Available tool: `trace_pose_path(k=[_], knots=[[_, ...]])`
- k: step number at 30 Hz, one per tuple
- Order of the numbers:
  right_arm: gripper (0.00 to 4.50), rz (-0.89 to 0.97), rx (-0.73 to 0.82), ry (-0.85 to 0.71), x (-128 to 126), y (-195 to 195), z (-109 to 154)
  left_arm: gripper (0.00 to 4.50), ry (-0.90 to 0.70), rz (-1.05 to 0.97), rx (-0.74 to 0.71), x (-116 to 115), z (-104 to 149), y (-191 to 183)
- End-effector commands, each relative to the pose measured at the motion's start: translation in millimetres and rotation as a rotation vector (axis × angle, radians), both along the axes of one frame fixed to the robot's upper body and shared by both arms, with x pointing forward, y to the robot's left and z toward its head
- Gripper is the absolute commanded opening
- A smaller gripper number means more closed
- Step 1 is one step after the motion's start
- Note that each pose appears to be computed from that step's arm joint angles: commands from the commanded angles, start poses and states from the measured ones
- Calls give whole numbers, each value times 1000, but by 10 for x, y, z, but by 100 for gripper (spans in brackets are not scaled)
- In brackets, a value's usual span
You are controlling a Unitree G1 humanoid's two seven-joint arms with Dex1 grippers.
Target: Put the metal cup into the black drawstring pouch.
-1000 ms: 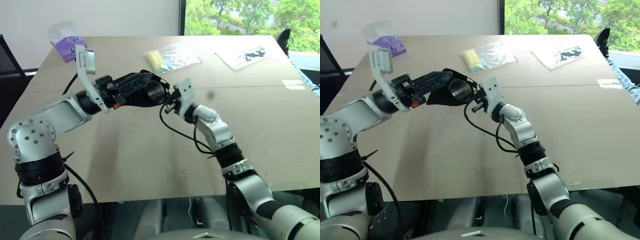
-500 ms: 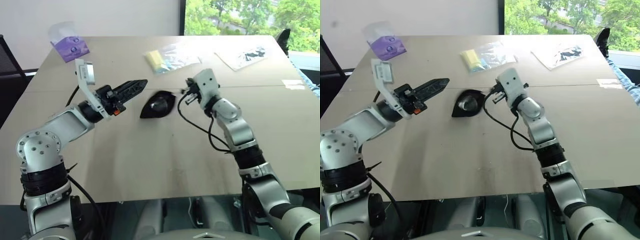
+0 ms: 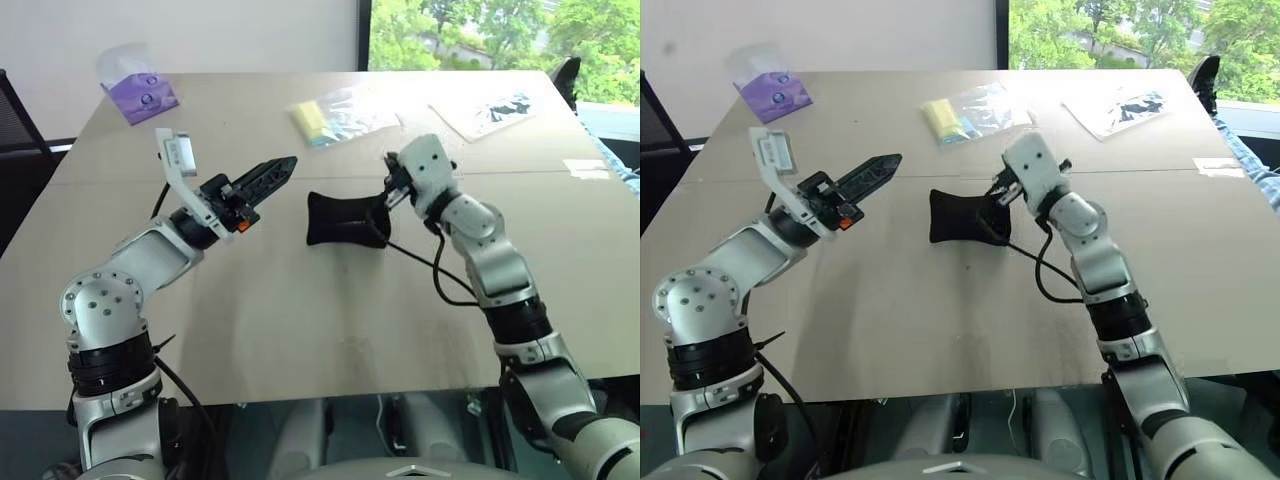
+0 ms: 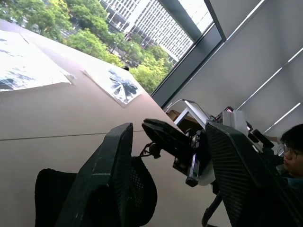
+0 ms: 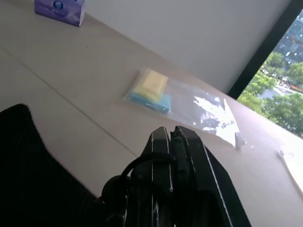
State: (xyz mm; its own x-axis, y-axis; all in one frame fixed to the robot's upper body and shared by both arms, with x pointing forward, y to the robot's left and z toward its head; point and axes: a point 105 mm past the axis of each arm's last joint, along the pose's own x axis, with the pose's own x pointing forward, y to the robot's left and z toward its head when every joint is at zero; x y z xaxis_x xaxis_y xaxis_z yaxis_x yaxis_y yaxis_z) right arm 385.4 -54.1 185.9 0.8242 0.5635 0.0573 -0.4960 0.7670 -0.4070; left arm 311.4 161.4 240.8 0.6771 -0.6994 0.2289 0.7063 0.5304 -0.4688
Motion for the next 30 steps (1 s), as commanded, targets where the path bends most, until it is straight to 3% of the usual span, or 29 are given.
trace_pose_path(k=[1,8,13,19,30], knots=[[5,0,46,-70,-73,-34,266,251,-35,12,21,-20,70,43],[5,107,-11,-243,-314,68,1005,251,-116,-69,188,-65,-4,-264],[5,168,-168,-340,-446,128,1332,251,-248,-90,202,-8,189,-565],[5,210,-349,-419,-495,196,1414,251,-359,-147,155,48,465,-827],[5,258,-397,-448,-563,303,1442,251,-401,-220,162,92,416,-1030]])
